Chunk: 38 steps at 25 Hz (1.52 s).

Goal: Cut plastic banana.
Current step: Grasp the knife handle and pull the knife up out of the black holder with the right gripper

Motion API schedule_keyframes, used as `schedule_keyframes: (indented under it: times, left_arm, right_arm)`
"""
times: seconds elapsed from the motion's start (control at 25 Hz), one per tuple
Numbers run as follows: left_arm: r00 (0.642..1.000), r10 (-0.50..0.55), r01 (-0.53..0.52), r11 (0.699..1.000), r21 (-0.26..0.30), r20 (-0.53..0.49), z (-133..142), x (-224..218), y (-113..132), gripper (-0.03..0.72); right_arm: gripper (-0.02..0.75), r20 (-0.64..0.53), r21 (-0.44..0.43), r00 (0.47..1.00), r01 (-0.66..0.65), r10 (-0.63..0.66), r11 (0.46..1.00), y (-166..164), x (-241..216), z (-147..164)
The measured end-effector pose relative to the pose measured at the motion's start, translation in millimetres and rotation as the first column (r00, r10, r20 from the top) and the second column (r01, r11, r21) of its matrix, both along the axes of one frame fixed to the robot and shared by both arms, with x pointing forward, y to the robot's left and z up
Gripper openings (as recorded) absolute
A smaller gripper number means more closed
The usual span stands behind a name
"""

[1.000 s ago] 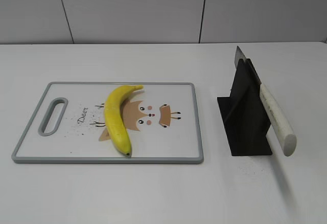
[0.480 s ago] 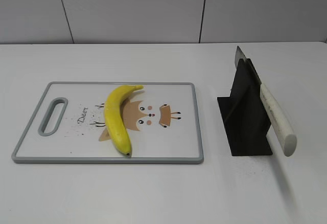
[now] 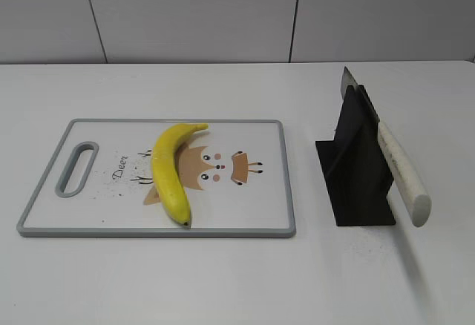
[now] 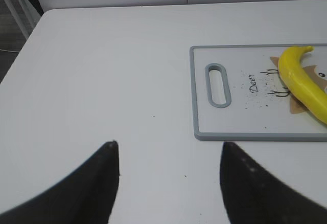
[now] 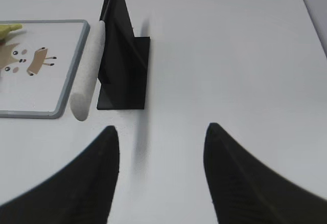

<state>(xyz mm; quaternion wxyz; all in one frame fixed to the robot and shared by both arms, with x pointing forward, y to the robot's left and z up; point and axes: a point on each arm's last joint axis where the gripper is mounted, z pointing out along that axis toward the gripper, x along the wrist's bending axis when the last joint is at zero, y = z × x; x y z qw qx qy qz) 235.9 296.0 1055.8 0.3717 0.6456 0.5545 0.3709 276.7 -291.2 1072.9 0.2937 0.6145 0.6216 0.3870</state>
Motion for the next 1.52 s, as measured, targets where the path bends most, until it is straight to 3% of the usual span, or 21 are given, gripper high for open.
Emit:
schedule_keyframes:
  times: [0.24, 0.48, 0.76, 0.92, 1.2, 1.52]
  left_arm:
    - [1.000, 0.000, 0.000, 1.000, 0.000, 0.000, 0.0, 0.0, 0.0, 0.593]
    - [1.000, 0.000, 0.000, 1.000, 0.000, 0.000, 0.0, 0.0, 0.0, 0.592]
    - [1.000, 0.000, 0.000, 1.000, 0.000, 0.000, 0.0, 0.0, 0.0, 0.592]
    - [1.000, 0.000, 0.000, 1.000, 0.000, 0.000, 0.0, 0.0, 0.0, 0.592]
    - [1.000, 0.000, 0.000, 1.000, 0.000, 0.000, 0.0, 0.0, 0.0, 0.592]
    - [1.000, 0.000, 0.000, 1.000, 0.000, 0.000, 0.0, 0.0, 0.0, 0.591]
  right_arm:
    - [0.435, -0.203, 0.036, 0.979, -0.019, 0.026, 0.999, 8.2, 40.2, 20.2]
    - [0.591, -0.338, 0.058, 0.939, -0.044, 0.061, 0.997, 15.7, 79.3, 32.6]
    - [0.577, -0.488, 0.100, 0.861, -0.108, 0.144, 0.989, 28.0, 134.6, 38.8]
    - [0.575, -0.603, 0.117, 0.780, -0.122, 0.168, 0.986, 33.1, 169.5, 26.9]
    - [0.573, -0.697, 0.154, 0.689, -0.128, 0.199, 0.980, 45.8, 207.9, -0.9]
    - [0.573, -0.735, 0.043, 0.654, -0.218, 0.179, 0.975, 85.8, 221.8, -31.8]
